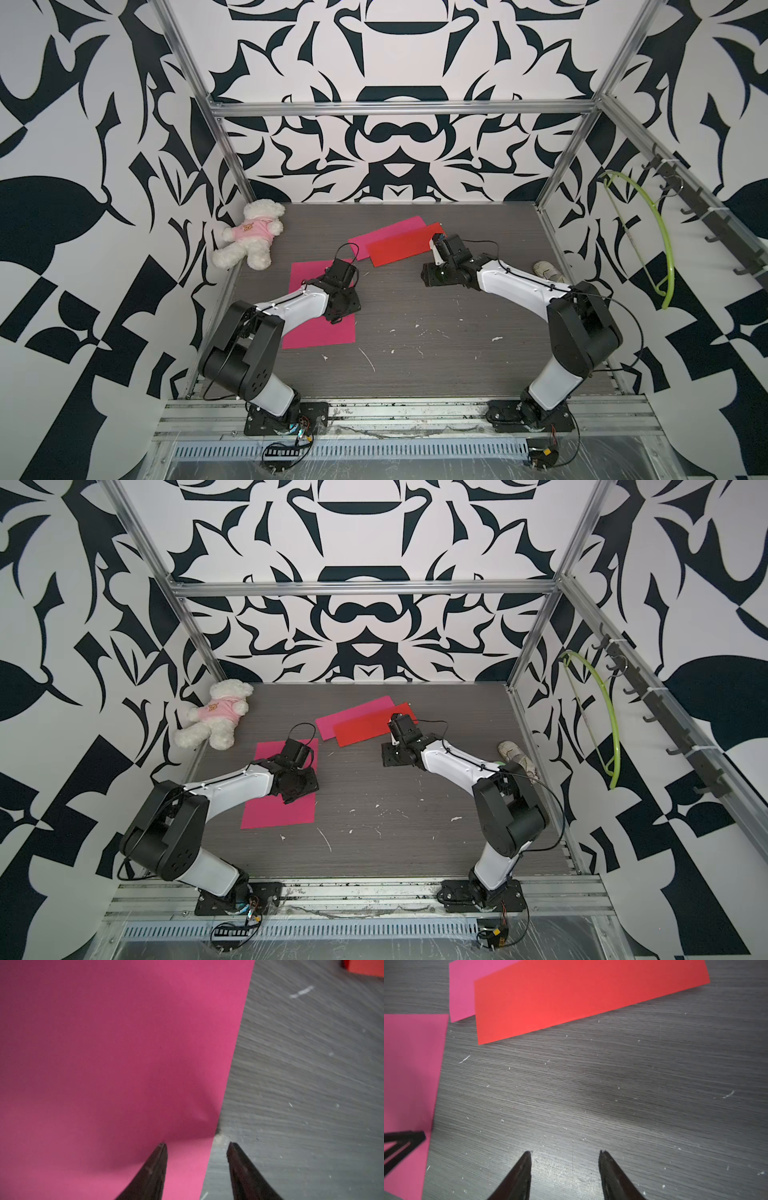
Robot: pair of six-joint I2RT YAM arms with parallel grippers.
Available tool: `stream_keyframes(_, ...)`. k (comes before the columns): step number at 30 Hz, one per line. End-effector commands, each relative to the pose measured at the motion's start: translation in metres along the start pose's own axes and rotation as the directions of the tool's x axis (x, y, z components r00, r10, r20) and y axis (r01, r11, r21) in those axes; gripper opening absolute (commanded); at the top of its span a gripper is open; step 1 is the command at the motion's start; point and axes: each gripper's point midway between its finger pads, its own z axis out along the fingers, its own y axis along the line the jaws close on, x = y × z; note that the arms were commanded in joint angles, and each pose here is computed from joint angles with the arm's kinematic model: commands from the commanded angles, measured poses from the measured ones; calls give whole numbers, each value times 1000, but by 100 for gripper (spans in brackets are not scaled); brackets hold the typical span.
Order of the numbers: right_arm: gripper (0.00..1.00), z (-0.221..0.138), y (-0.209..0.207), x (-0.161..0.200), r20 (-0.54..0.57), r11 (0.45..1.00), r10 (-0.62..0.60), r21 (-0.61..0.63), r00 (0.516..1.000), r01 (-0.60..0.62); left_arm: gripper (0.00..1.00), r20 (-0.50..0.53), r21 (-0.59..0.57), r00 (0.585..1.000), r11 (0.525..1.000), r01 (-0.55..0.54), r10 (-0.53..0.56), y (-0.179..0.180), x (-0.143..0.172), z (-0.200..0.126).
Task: Fold the rectangular paper in half along the long edge
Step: Move the paper at the center of the board.
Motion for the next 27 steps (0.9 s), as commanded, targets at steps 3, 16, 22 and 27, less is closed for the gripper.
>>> stream_keyframes(3, 55, -15, 5, -19, 68, 1000, 11, -15, 998, -10, 52, -211, -25, 977, 1000, 17, -22, -4, 80, 15)
stream_keyframes(16, 55, -21, 3, 1, 34, 999, 19, -37, 999, -18, 61, -180, 101, 977, 990, -94, 111, -99, 113, -6)
stream_keyframes(22, 57, -19, 26, 16, 8, 995, 26, -100, 1000, -25, 84, 20, 104, 992, 986, -128, 127, -100, 71, -53)
stream_keyframes(27, 57, -4, 63, 38, -46, 982, 39, -181, 998, -47, 100, 127, 25, 990, 998, -65, 61, -50, 42, -84)
